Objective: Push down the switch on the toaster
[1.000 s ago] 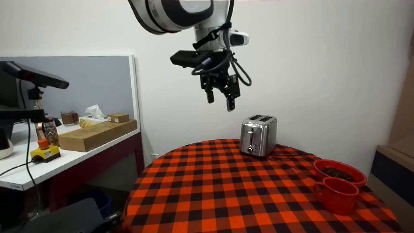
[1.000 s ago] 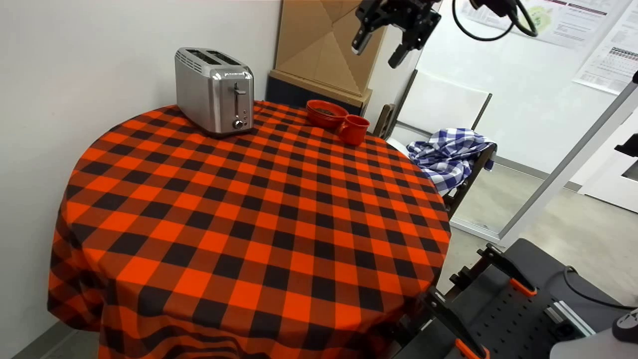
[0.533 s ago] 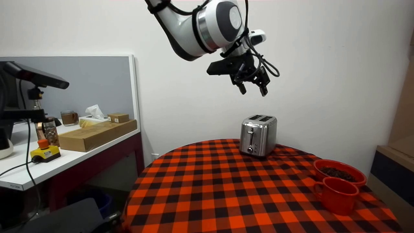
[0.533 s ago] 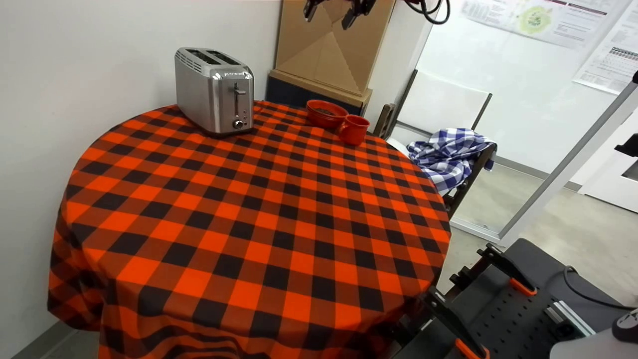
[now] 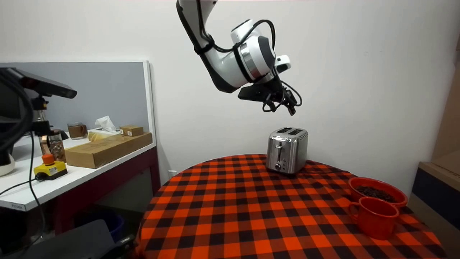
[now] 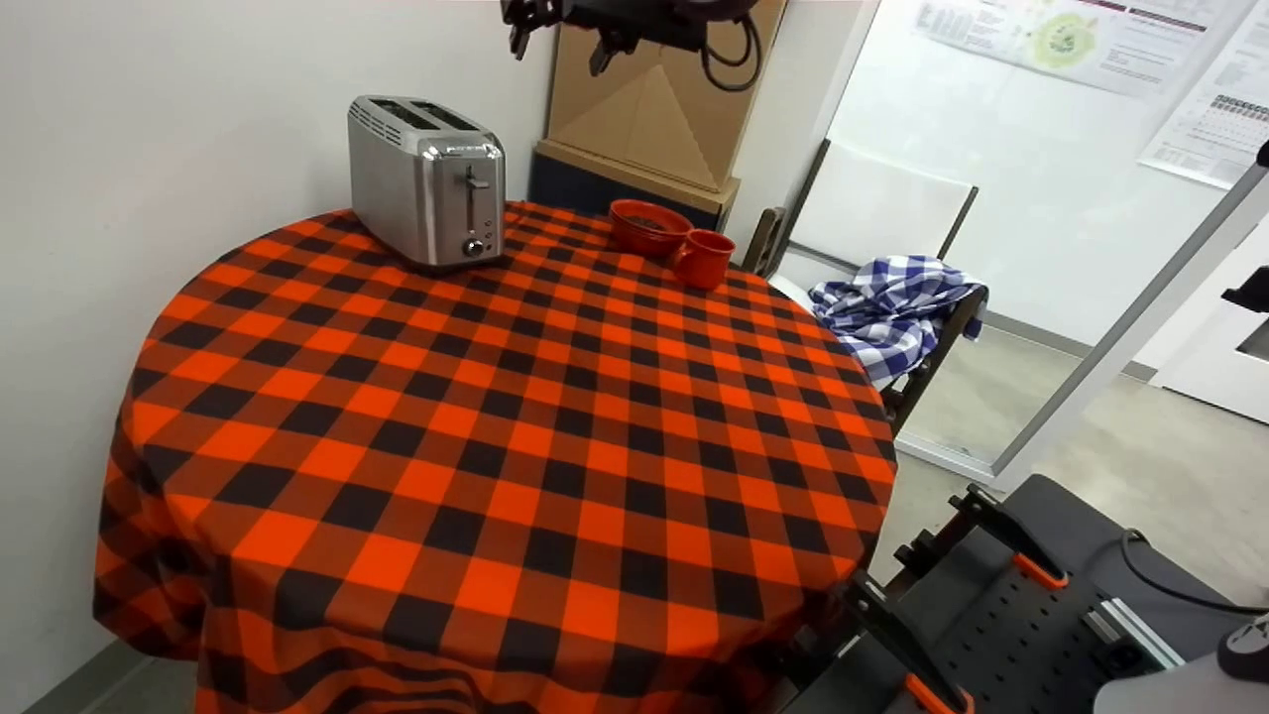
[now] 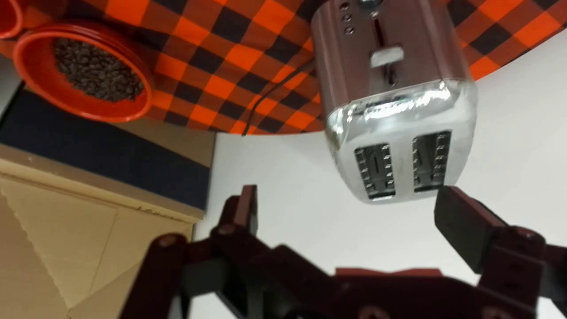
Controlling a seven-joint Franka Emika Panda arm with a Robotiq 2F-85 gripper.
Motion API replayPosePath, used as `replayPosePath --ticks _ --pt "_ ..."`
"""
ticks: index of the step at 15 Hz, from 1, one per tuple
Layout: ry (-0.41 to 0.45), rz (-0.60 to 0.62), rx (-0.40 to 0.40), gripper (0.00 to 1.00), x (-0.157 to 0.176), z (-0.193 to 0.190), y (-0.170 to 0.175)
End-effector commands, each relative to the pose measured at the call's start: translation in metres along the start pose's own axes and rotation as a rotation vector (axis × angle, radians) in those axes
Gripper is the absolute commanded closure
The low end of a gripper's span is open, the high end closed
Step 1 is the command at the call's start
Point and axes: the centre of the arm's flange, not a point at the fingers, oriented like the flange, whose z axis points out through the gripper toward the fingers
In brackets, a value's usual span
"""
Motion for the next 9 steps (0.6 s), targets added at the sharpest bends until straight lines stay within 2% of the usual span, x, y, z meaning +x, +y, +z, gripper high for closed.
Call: replayPosePath --ticks 1,3,4,5,9 --pt "-0.119 -0.068 0.021 0.0 -0.002 0.023 -0.029" --pt "-0.177 -0.111 0.01 0.0 -0.01 0.033 -0.036" --pt "-0.187 -0.127 0.005 0.25 -0.012 0.037 -0.036" --pt "-0.189 -0.138 -0.001 0.26 -0.011 0.04 -0.036" --pt "-0.11 -0.124 -0.007 0.56 -0.001 0.054 -0.035"
